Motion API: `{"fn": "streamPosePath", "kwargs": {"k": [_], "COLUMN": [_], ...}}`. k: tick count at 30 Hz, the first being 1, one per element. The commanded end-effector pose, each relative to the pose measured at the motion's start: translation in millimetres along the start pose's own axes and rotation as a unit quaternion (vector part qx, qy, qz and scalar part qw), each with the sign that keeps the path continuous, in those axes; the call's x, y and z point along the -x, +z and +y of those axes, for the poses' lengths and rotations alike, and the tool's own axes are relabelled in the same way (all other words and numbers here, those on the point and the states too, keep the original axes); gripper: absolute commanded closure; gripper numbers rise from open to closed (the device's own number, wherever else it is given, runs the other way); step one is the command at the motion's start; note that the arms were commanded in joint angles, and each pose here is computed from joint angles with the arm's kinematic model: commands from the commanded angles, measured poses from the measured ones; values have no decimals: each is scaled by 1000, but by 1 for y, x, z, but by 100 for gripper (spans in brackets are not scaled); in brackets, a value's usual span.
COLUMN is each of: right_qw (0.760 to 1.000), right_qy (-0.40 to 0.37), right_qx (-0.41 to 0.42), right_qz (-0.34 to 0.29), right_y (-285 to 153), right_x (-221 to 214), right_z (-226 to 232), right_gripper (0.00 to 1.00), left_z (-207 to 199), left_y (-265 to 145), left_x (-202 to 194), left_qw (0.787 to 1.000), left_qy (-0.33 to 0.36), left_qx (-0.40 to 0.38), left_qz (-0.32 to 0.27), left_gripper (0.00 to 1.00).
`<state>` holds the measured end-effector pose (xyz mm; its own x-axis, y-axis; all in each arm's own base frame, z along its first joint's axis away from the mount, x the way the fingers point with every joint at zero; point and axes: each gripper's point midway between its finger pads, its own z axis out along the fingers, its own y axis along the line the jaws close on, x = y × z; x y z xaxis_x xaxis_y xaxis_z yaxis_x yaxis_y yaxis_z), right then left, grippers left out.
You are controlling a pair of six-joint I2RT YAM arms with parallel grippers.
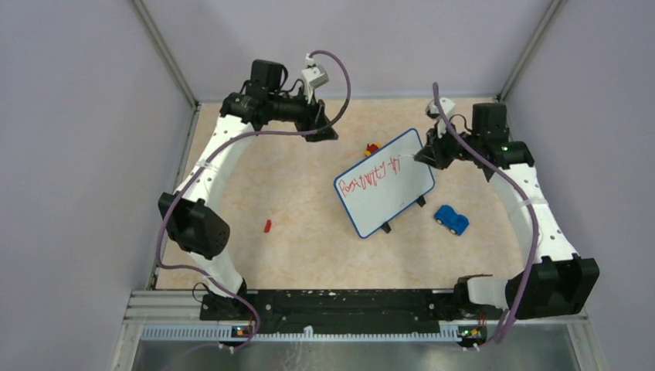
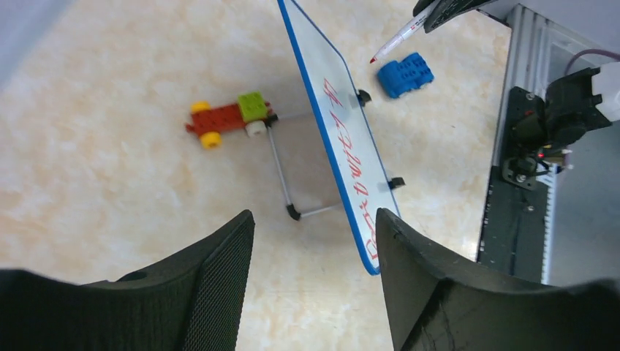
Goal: Write a sentence on the whiteboard
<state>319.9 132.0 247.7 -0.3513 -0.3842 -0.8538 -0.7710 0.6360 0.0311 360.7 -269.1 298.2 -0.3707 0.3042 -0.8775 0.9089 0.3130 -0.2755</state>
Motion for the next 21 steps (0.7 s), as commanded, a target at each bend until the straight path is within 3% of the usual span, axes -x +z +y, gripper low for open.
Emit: {"fn": "streamPosePath", "kwargs": {"k": [1,6,12,16,21], "right_qw": [998,992,985,981,976], "right_qy": [41,93,134,149,161], "right_qx": [19,7,-8,-9,-9], "right_qz": [-54,-87,-108,-125,-147], "right_y": [-28,-53,-67,-69,-73], "right_x": [19,14,8,9,13], "right_z": [-8,-34,-52,-56,-60], "right_gripper": [100,100,100,100,100], "left_z": [-20,-85,-153,-166,-149], "left_y": [-4,63,142,177,206], "left_x": [22,-4,-77,-123,-174], "left_qw": [996,970,901,858,814], "left_qy": [86,212,353,418,470], "left_qx": [-9,-85,-175,-219,-239], "left_qz": [12,80,183,203,244], "left_gripper": [32,29,39,45,48]}}
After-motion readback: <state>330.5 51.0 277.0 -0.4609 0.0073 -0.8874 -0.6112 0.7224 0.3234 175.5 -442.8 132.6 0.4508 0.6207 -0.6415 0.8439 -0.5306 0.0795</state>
